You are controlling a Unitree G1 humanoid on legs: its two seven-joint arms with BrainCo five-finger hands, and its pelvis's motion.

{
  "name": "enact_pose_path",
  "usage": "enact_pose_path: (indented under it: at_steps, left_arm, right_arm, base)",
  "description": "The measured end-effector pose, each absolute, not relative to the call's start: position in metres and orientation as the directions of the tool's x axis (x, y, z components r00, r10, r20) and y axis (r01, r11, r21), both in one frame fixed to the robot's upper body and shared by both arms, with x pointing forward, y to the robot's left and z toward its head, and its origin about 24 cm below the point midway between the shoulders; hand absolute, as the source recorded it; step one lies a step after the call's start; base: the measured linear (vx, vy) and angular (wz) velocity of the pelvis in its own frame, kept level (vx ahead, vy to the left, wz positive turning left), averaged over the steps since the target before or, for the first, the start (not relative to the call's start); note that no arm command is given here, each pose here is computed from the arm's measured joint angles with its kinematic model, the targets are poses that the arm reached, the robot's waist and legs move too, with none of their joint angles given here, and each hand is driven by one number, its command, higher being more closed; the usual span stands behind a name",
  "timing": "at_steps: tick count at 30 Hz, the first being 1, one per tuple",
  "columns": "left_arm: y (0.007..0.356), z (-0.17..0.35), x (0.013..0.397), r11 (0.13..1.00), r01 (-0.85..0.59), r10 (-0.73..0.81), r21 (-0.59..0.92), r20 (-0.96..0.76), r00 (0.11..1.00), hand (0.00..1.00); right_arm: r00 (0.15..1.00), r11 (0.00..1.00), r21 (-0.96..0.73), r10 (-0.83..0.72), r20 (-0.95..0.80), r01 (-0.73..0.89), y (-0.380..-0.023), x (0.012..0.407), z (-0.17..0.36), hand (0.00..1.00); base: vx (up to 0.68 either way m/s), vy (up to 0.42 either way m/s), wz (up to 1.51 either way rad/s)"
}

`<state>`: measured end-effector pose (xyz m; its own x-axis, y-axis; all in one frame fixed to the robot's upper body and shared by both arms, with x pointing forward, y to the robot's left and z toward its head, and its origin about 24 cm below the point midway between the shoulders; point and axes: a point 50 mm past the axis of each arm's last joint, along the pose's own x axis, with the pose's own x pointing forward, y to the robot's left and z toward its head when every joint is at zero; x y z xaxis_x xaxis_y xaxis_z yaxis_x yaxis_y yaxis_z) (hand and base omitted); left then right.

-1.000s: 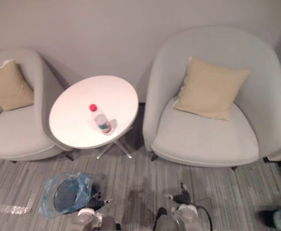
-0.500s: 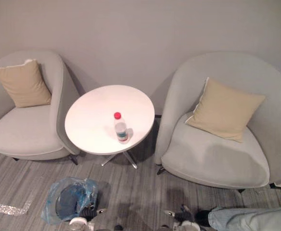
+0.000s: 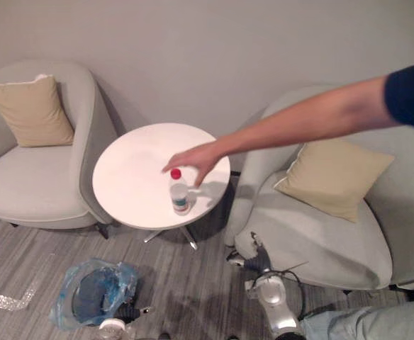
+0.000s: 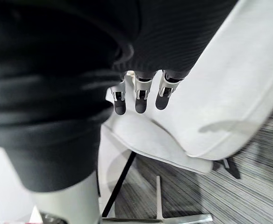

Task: Gather rubbish on tea table into small bin, then transfer packed bag to large trash can.

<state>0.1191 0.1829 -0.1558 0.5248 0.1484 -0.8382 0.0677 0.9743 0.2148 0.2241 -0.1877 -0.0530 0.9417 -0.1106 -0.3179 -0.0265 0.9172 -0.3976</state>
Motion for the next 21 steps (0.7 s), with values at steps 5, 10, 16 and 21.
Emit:
enact_pose_path:
  at_steps: [5,10,16,21]
  left_arm:
    - [0.183,-0.155,0.120,0.974,0.065,0.148,0.215,-0.831,0.536,0.00]
    - [0.183,-0.154,0.121,0.975,0.064,0.146,0.215,-0.824,0.548,0.00]
    - [0.183,-0.150,0.128,0.974,0.059,0.144,0.217,-0.805,0.576,0.00]
    - [0.181,-0.147,0.134,0.974,0.061,0.139,0.216,-0.791,0.596,0.00]
  right_arm:
    - [0.964,0.899,-0.436,-0.071,-0.255,-0.049,-0.181,0.240,-0.040,0.00]
    - [0.978,0.888,-0.455,-0.032,-0.207,-0.068,-0.172,0.255,-0.029,0.00]
    - [0.988,0.877,-0.475,0.008,-0.154,-0.081,-0.164,0.279,-0.012,0.00]
    - [0.993,0.865,-0.492,0.054,-0.108,-0.101,-0.154,0.293,0.001,0.00]
  base:
    - [-0.04,-0.011,0.17]
    - [-0.05,-0.010,0.14]
    - [-0.03,-0.014,0.21]
    - [-0.01,0.001,0.06]
